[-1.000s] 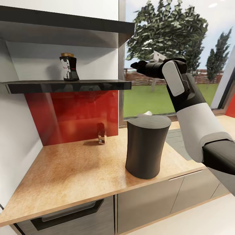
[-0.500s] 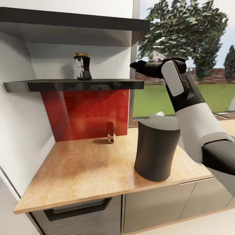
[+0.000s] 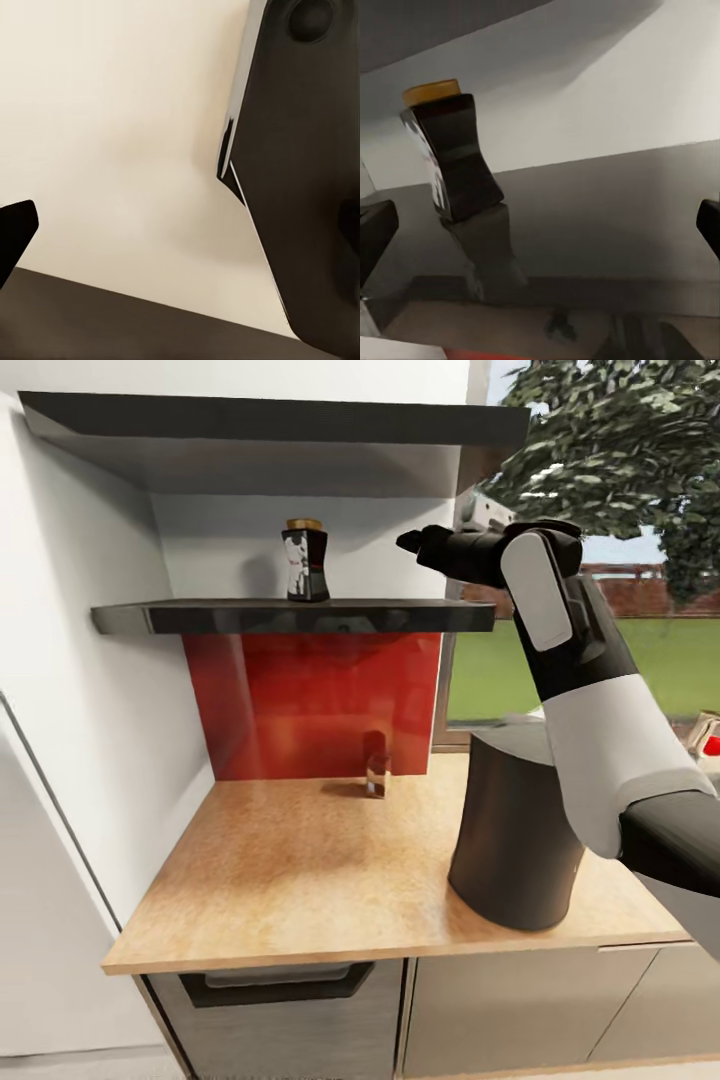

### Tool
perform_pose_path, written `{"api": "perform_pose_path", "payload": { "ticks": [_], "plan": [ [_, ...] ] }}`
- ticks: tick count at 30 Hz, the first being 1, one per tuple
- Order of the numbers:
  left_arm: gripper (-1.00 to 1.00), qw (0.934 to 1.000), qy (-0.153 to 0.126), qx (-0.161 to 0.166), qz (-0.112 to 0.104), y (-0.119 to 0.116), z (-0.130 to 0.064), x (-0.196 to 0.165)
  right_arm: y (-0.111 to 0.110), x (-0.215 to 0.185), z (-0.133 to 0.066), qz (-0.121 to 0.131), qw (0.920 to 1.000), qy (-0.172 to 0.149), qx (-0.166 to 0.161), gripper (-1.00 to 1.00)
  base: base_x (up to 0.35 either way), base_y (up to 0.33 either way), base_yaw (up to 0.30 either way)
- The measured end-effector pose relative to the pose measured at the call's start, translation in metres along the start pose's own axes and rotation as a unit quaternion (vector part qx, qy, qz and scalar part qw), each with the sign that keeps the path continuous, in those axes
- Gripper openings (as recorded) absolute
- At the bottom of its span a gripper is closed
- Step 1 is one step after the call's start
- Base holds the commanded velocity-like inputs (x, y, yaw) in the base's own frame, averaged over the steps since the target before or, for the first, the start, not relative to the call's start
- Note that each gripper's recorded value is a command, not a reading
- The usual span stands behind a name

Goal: Set up a coffee station on the kitchen countertop: keep the coffee maker on the countertop, move the bottle of coffee from the kitchen shelf to the counter next to the coffee maker, place a paper coffee filter on top of the coffee maker, put the saucer next to the coffee maker with the coffee cup on the saucer, and place the electric kettle next to the coffee maker.

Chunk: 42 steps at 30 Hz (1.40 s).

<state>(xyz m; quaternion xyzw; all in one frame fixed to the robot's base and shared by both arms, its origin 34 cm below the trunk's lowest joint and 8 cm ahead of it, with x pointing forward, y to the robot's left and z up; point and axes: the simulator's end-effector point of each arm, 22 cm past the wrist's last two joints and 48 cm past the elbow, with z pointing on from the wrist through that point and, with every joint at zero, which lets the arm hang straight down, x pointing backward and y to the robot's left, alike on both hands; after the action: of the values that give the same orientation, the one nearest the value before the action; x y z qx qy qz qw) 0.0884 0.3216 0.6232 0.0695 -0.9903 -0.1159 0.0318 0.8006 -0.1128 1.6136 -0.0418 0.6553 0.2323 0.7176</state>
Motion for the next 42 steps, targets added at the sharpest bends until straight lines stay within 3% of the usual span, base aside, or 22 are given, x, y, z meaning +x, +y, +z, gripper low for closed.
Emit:
{"api": "perform_pose_path", "payload": {
  "ticks": [7,18,28,30,34,42],
  "plan": [
    [1.00,1.0000,0.002,0.000,0.000,0.000,0.000,0.002,0.000,0.000,0.001,-0.001,1.0000,-0.002,-0.001,1.00,0.000,0.028,0.256],
    [1.00,0.9999,0.011,-0.001,0.002,0.001,0.000,0.008,-0.003,0.005,0.004,0.001,1.0000,0.002,0.000,1.00,0.000,0.276,0.253],
    [1.00,0.9999,0.011,-0.002,0.002,0.002,0.000,0.008,-0.017,0.017,0.009,0.003,0.9997,0.016,0.017,1.00,0.000,0.096,0.027],
    [1.00,0.9999,0.011,-0.002,0.002,0.002,0.000,0.009,-0.020,0.019,0.010,0.003,0.9995,0.019,0.025,1.00,0.000,0.003,0.001],
    [1.00,0.9999,0.016,-0.003,0.004,0.003,0.000,0.019,-0.043,0.036,0.016,0.000,0.9961,0.036,0.081,1.00,0.000,0.000,0.000],
    [1.00,0.9998,0.017,-0.003,0.004,0.004,0.000,0.022,-0.011,0.045,0.024,-0.021,0.9958,0.037,0.082,1.00,0.000,0.000,0.000]
  ]
}}
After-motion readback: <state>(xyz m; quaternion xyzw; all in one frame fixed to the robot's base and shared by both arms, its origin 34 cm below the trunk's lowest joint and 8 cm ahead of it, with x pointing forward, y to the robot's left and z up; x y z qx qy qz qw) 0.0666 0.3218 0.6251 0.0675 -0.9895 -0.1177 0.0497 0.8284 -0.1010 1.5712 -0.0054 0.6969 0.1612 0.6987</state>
